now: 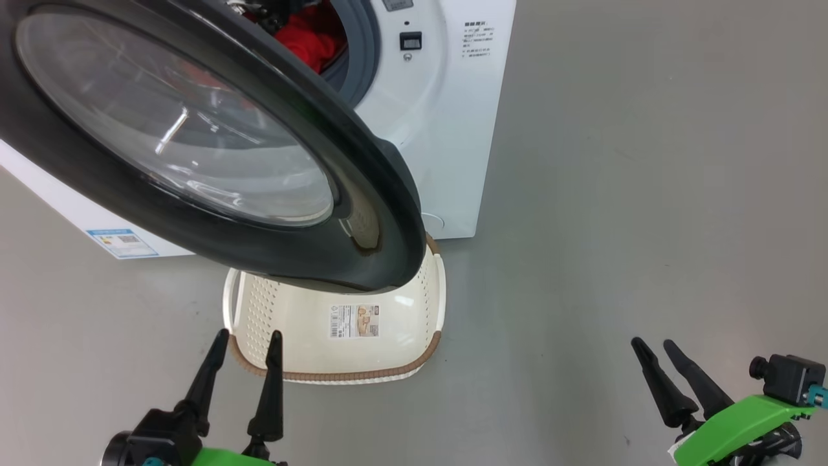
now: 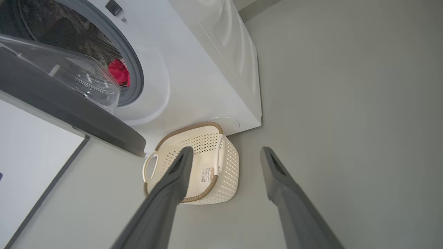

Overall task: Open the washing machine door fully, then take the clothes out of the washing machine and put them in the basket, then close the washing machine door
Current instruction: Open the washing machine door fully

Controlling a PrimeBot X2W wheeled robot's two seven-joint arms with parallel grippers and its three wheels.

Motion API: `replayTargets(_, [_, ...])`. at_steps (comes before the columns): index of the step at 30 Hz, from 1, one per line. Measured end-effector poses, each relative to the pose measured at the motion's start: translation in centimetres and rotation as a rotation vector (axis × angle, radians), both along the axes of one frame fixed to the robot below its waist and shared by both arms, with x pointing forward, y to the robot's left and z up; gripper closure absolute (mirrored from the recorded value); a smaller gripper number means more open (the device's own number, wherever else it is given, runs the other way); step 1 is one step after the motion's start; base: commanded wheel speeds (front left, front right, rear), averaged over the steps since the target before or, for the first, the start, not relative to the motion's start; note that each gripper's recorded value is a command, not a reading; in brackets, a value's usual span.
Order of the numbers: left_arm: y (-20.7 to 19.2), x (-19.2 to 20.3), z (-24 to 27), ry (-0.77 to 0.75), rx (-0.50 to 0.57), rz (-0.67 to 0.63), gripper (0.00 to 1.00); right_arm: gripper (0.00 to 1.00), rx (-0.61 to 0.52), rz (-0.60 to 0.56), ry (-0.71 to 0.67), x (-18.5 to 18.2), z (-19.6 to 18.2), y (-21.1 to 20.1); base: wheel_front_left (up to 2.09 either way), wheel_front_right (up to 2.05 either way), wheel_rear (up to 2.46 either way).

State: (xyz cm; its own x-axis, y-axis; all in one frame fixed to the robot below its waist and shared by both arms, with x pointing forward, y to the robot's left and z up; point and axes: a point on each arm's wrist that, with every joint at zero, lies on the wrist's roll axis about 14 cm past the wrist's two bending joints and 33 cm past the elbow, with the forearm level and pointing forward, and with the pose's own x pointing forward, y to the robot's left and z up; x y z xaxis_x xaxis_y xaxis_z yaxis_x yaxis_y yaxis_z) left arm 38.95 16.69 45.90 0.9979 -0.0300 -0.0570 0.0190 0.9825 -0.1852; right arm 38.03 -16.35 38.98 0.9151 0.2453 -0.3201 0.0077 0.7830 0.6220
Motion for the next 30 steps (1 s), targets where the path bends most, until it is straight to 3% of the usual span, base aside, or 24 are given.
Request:
replayTargets(3, [0.0,0.0,0.1,-0.002,0.0,-0.001,0.0,0.0,-0.017,-0.033,-0.012,0.2,0.1,-0.8,0.0,0.0,0.0])
replayTargets(10, [-0.1,0.0,0.3,-0.008,-0.002,-0.006,0.0,0.0,-0.108,-0.117,-0.18,2.1,3.8,-2.9,0.0,0.0,0.0])
replayTargets(18, [0.0,-0.1,0.3,-0.009,-0.002,-0.004,0.0,0.0,-0.306,-0.164,-0.259,1.3,5.1,-5.0,0.0,0.0,0.0])
replayTargets(30, [0.1,-0.1,0.3,-0.009,-0.002,0.0,0.0,0.0,-0.365,-0.157,-0.209,-0.4,3.4,-4.6,0.0,0.0,0.0])
